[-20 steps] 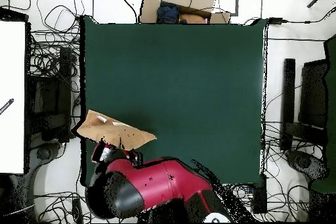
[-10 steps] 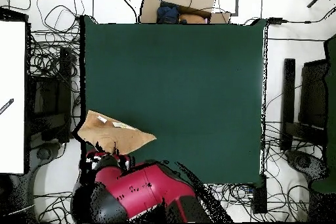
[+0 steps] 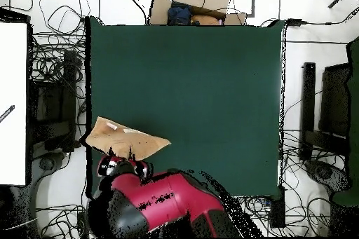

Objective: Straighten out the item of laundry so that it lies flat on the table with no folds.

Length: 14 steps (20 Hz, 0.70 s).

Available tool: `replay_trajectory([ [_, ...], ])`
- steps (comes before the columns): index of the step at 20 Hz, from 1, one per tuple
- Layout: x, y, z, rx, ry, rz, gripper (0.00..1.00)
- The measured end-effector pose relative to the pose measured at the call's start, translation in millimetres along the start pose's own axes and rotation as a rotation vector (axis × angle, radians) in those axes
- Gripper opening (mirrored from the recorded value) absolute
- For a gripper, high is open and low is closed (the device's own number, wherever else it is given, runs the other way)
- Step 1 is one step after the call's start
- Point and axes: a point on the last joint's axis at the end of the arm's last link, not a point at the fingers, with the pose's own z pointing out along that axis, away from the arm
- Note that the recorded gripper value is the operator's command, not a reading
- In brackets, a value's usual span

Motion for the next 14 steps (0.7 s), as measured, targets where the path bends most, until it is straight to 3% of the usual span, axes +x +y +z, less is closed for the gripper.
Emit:
replay_trajectory([
  [8,-30,-18,-15,-0.058,-0.004,0.039,0.00],
  [14,-33,-18,-23,-0.082,0.011,0.008,0.00],
])
